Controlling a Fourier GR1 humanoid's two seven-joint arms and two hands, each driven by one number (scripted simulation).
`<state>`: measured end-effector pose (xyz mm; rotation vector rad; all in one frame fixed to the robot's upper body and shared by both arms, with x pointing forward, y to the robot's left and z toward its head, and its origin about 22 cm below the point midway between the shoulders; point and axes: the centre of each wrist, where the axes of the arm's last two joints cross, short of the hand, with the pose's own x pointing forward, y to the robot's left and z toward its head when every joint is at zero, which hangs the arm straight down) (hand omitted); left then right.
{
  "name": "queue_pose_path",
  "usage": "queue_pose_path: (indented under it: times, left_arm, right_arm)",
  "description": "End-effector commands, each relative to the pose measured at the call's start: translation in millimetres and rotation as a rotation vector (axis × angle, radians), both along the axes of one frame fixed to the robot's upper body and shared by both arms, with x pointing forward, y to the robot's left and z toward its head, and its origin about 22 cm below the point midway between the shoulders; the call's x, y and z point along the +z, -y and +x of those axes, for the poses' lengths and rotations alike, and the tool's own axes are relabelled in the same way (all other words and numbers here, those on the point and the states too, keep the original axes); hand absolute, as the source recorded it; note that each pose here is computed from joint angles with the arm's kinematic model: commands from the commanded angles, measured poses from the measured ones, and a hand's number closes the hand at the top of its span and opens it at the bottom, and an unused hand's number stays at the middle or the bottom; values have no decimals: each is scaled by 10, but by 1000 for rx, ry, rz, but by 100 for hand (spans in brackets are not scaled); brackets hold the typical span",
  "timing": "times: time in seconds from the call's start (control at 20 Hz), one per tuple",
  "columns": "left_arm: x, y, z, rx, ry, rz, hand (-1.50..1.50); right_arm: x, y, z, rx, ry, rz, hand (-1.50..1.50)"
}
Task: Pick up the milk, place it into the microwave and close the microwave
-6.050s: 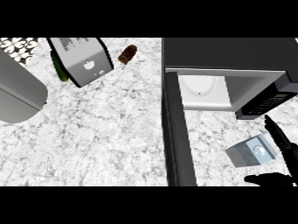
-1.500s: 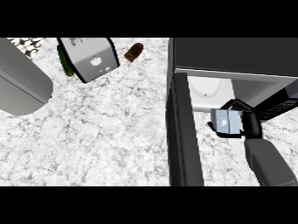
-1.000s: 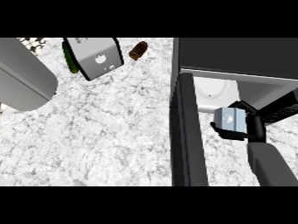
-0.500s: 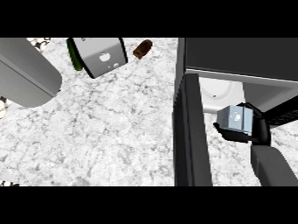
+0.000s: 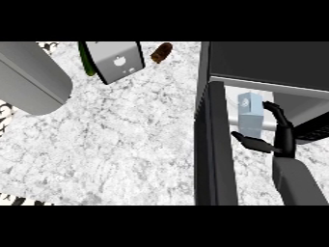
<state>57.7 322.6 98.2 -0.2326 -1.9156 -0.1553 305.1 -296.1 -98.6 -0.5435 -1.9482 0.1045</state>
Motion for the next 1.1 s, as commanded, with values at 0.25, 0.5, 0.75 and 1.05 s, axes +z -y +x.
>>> queue_pose_path:
  times: [0.25,0.5,0.75,1.05]
  left_arm:
    - [13,-18,84,-21,-9,16,-150]
    - [10,4,133,-42,-13,-1,-150]
    - [5,-22,176,-56,-27,21,-150]
    - [-18,-15,203,-49,-52,18,-150]
  right_arm:
    - [771,-226,780,23,-46,-147,-150]
    - [779,-462,823,-23,-54,-125,-150]
    - [829,-687,862,-27,-29,-107,-150]
    - [1279,-795,1152,-40,-9,-70,-150]
